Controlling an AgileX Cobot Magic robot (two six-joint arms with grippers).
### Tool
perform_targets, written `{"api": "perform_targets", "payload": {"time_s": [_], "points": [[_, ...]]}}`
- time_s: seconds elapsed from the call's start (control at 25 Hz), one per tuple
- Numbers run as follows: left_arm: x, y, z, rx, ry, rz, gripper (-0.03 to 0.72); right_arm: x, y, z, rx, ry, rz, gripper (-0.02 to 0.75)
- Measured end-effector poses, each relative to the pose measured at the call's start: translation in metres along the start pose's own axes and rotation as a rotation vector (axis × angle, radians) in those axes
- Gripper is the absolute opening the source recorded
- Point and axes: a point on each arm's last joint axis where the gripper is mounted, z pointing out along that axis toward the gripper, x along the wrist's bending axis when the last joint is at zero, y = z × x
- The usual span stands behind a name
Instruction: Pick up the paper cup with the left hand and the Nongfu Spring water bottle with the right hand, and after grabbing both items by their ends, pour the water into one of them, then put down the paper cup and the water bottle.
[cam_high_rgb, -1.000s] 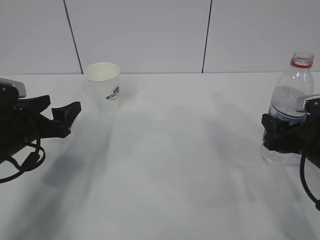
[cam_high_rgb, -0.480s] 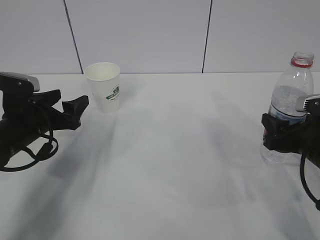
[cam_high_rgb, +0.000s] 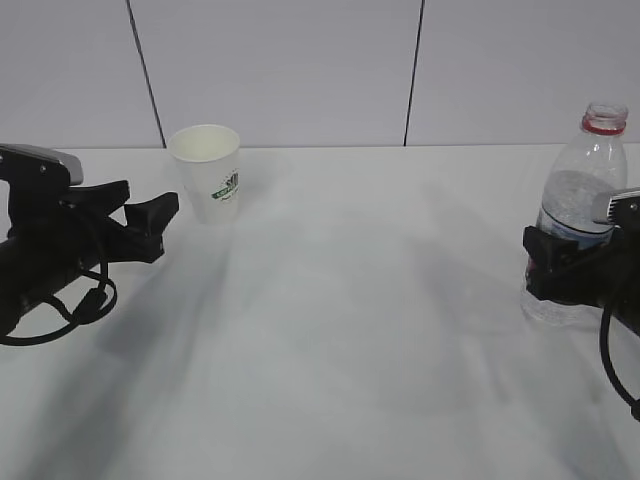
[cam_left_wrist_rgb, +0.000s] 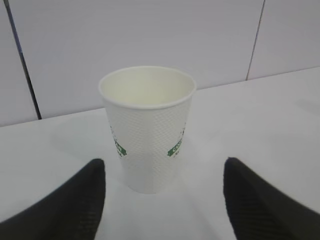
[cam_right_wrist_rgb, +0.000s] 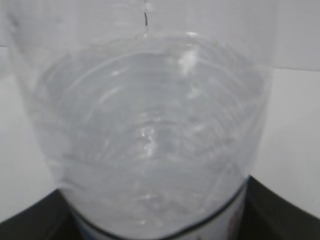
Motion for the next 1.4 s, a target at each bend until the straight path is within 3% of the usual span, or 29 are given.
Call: {"api": "perform_targets", "payload": {"time_s": [0.28, 0.56, 0.96, 1.4], "points": [[0.0, 0.001, 0.001, -0.006, 0.0, 0.001, 0.627, 0.0, 0.0, 0.0, 0.0, 0.0, 0.0, 0.476], [0.004, 0.002, 0.018, -0.035, 0.012, -0.001, 0.634, 0.0, 0.0, 0.0, 0.0, 0.0, 0.0, 0.475], [0.008, -0.043, 0.03, 0.074, 0.019, -0.057, 0.635, 0.0, 0.0, 0.0, 0.0, 0.0, 0.0, 0.475], [0.007, -0.057, 0.057, 0.067, -0.044, -0.046, 0.636, 0.0, 0.0, 0.0, -0.002, 0.0, 0.0, 0.475]]}}
